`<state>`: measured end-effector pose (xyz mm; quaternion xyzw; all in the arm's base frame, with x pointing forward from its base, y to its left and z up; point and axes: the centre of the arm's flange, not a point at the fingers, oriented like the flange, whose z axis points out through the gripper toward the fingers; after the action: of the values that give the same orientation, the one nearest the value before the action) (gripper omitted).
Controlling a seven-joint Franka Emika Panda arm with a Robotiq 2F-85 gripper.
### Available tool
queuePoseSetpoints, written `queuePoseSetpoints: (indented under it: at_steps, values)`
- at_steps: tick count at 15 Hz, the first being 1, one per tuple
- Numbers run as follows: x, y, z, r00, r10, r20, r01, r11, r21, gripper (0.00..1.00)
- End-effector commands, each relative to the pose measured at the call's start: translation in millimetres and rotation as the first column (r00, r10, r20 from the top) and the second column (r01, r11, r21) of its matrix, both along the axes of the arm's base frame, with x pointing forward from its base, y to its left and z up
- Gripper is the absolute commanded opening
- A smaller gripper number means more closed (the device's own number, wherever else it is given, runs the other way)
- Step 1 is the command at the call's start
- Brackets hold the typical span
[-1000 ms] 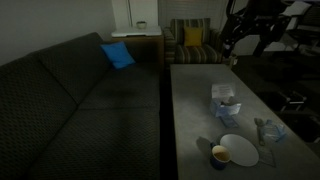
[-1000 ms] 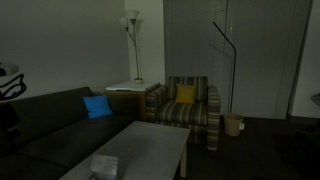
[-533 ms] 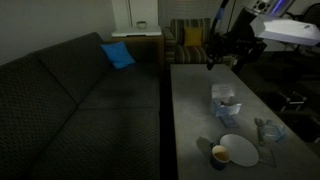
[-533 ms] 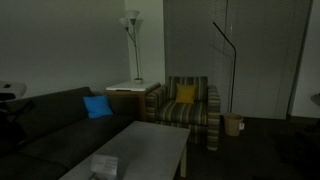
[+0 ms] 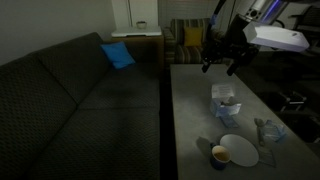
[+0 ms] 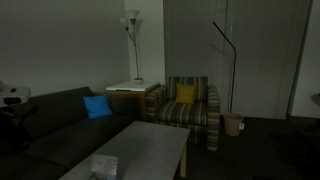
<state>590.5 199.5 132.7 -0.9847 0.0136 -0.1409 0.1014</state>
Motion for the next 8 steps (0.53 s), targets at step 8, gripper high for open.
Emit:
queuePoseSetpoints:
  at_steps: [8]
  values:
    - [9.7,2.9,-110.6,0.991,0.011,-0.135,-0.012,1.0,-0.005,1.0]
